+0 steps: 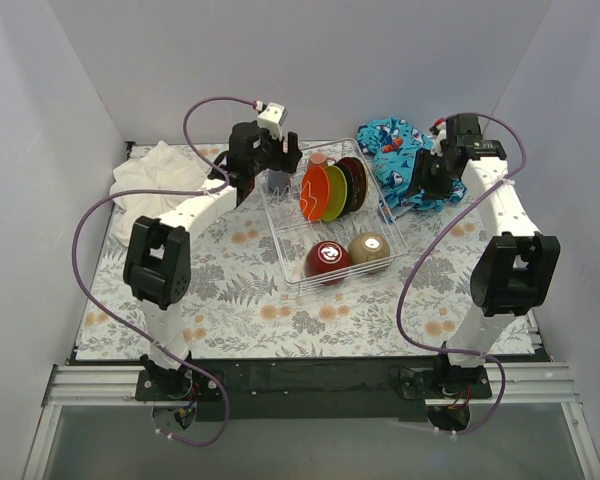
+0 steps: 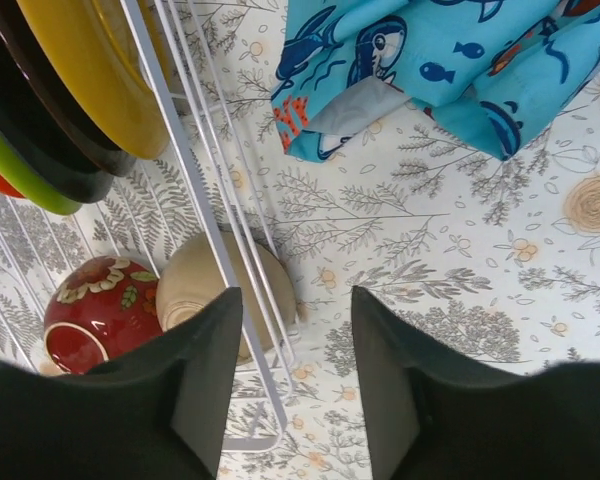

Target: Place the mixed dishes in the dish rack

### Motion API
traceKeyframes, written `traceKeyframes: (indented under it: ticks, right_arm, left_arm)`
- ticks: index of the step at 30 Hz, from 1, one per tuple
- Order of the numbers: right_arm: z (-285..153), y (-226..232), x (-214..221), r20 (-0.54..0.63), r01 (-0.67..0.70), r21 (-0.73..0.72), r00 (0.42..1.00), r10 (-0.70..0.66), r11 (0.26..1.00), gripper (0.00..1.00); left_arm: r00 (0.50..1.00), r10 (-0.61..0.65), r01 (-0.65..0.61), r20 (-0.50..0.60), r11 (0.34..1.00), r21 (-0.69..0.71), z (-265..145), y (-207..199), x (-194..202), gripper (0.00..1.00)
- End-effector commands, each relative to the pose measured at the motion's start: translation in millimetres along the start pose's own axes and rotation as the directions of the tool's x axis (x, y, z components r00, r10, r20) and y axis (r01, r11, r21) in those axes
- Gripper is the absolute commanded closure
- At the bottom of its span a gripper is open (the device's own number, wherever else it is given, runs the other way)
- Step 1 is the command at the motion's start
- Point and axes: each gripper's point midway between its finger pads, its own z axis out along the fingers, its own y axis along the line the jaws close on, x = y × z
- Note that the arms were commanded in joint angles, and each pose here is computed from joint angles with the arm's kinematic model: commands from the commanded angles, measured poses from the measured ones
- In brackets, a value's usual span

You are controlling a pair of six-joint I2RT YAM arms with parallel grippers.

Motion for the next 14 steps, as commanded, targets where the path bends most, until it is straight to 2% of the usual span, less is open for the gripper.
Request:
traceKeyframes:
  ticks: [1,2,3,4,5,7,9,10,11,12,13,14]
  right_arm:
    - [-26,4,-28,0.104,-0.043,-0.036,0.994,0.046,0.998,0.39]
    - [-30,5,-31,0.108,-0.058,-0.037,0.992,0.062,0.998,0.25]
    - [-35,-3,-36,0.121,-0.088,-0.026,0.989,0.090,0.996,0.23]
    - [-37,-5,-39,0.127,-0.103,-0.029,0.986,0.105,0.994,0.21]
    - [-41,-5,-40,0.135,-0.106,-0.033,0.985,0.110,0.994,0.17]
    - [-47,-8,-45,0.155,-0.106,-0.024,0.982,0.108,0.994,0.13]
    - [-52,-9,-46,0.163,-0.123,-0.027,0.978,0.126,0.992,0.02]
    - [-52,-9,-46,0.163,-0.129,-0.032,0.978,0.133,0.991,0.02]
    - [-55,-8,-46,0.167,-0.129,-0.043,0.977,0.134,0.991,0.02]
    - [-56,-8,-46,0.170,-0.128,-0.044,0.976,0.134,0.991,0.02]
    - [-55,-10,-43,0.165,-0.131,-0.037,0.977,0.135,0.991,0.02]
    - [-59,-12,-42,0.173,-0.130,-0.033,0.976,0.134,0.991,0.02]
  left_arm:
    - [0.965,0.013,-0.017,0.260,1.000,0.012,-67,-20,-133,0.30]
    - [0.967,0.019,-0.021,0.255,1.000,0.006,-73,-19,-130,0.29]
    - [0.965,0.050,-0.050,0.258,0.999,-0.005,-81,-19,-130,0.27]
    - [0.951,0.070,-0.068,0.300,0.998,-0.018,-102,-22,-148,0.25]
    - [0.960,0.077,-0.068,0.269,0.997,-0.046,-106,-16,-130,0.22]
    - [0.956,0.132,-0.112,0.263,0.990,-0.089,-133,-9,-131,0.19]
    - [0.966,0.156,-0.127,0.206,0.981,-0.144,-145,7,-109,0.16]
    - [0.975,0.149,-0.123,0.164,0.979,-0.161,-152,13,-97,0.14]
    - [0.969,0.155,-0.120,0.191,0.976,-0.179,-170,17,-106,0.13]
    - [0.982,0.138,-0.111,0.129,0.975,-0.193,-176,30,-80,0.12]
    - [0.985,0.133,-0.108,0.111,0.972,-0.208,-185,37,-72,0.02]
    - [0.985,0.132,-0.105,0.106,0.968,-0.230,-195,44,-69,0.02]
